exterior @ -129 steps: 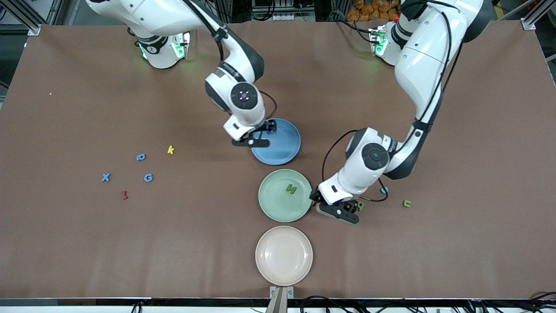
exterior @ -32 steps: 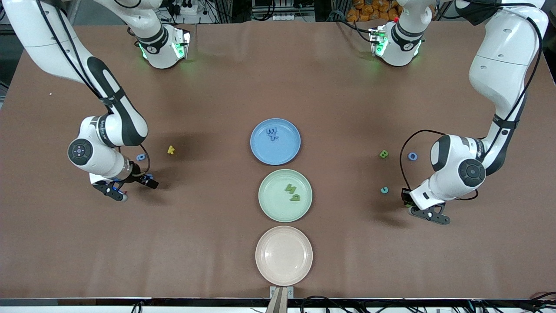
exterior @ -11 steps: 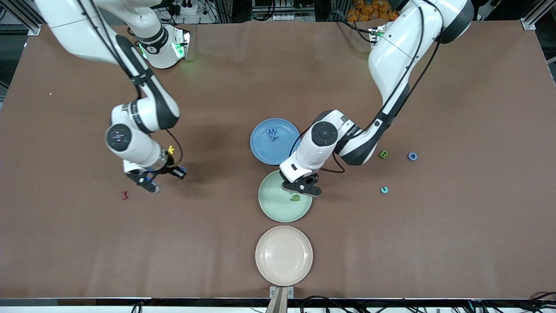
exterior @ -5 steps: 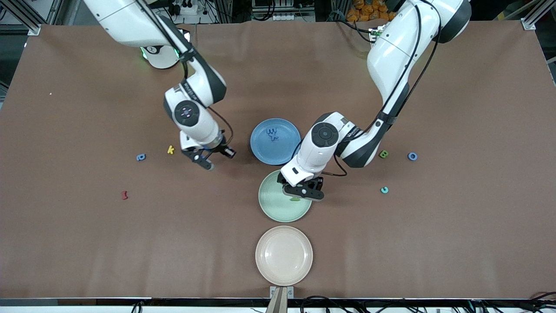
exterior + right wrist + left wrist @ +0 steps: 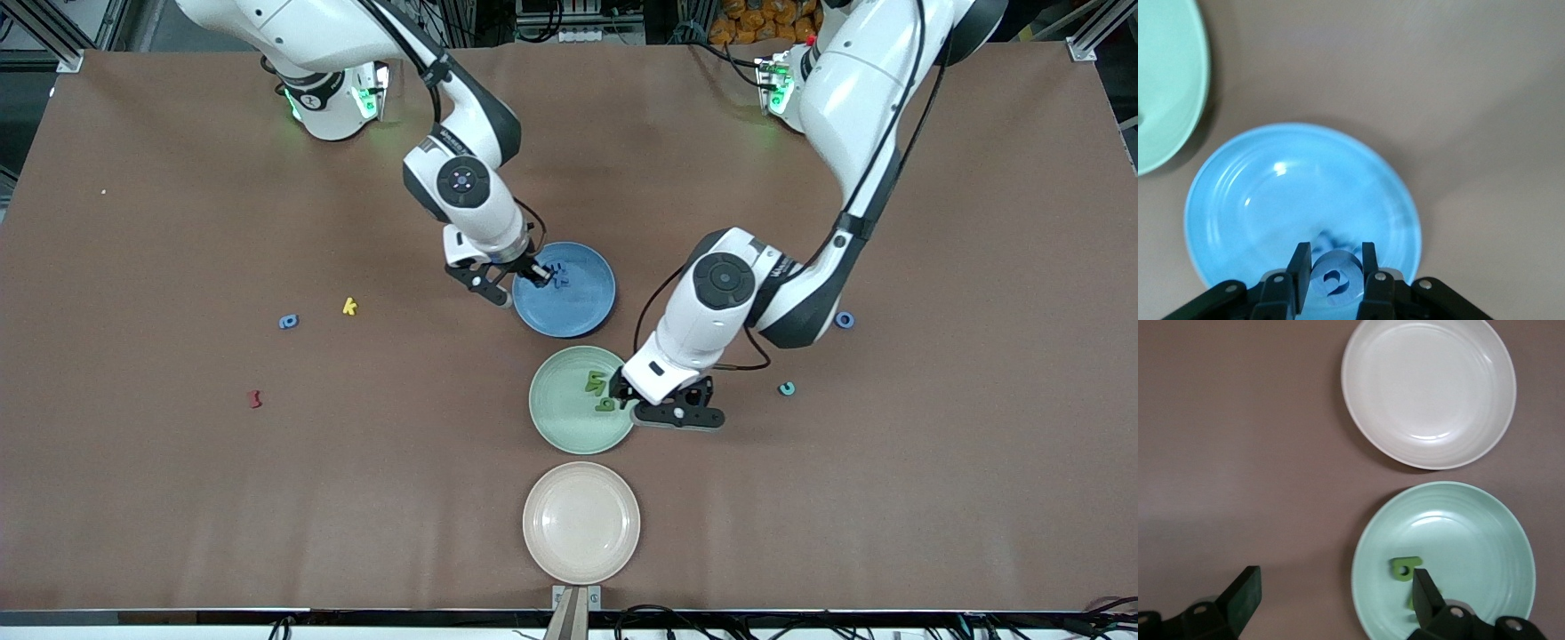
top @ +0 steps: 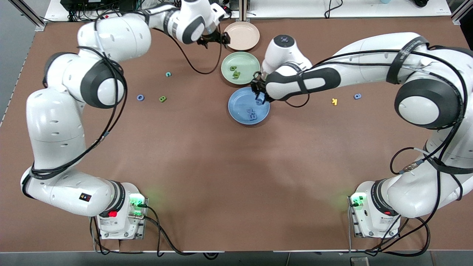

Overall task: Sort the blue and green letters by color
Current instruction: 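Move the right gripper and the left gripper back to the remaining letters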

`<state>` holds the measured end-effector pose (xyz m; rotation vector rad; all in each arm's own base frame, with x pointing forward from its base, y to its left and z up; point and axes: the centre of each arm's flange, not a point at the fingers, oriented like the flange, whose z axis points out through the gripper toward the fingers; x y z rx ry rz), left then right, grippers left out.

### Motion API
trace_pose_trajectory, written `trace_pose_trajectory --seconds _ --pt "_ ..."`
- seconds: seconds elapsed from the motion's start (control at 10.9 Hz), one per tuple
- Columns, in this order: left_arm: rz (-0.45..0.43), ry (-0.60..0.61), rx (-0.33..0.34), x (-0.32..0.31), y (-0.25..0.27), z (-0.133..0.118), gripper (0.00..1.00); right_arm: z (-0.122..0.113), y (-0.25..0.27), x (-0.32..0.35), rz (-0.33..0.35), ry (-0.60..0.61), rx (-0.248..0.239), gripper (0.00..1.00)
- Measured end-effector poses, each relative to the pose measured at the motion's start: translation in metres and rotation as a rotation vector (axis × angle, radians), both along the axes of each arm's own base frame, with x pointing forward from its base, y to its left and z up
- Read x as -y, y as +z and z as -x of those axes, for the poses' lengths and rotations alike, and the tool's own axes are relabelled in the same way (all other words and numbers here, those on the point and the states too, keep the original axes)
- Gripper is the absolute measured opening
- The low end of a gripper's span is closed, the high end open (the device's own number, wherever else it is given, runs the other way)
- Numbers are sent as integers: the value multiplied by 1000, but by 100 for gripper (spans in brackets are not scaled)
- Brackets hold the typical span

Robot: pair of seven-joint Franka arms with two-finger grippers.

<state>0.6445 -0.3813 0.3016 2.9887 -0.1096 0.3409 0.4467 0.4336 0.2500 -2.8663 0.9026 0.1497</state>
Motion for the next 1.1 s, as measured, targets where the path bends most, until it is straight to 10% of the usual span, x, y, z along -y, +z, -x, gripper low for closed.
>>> trace_pose_trajectory --seconds 0.18,0.64,1.1 --pt "-68 -38 -37 -28 23 -6 100 5 -2 -23 -16 -11 -5 39" --pt "-192 -49 -154 -102 49 11 100 -19 -1 4 50 -10 -67 99" --pt "-244 -76 -179 -155 43 64 100 -75 26 122 116 54 -126 100"
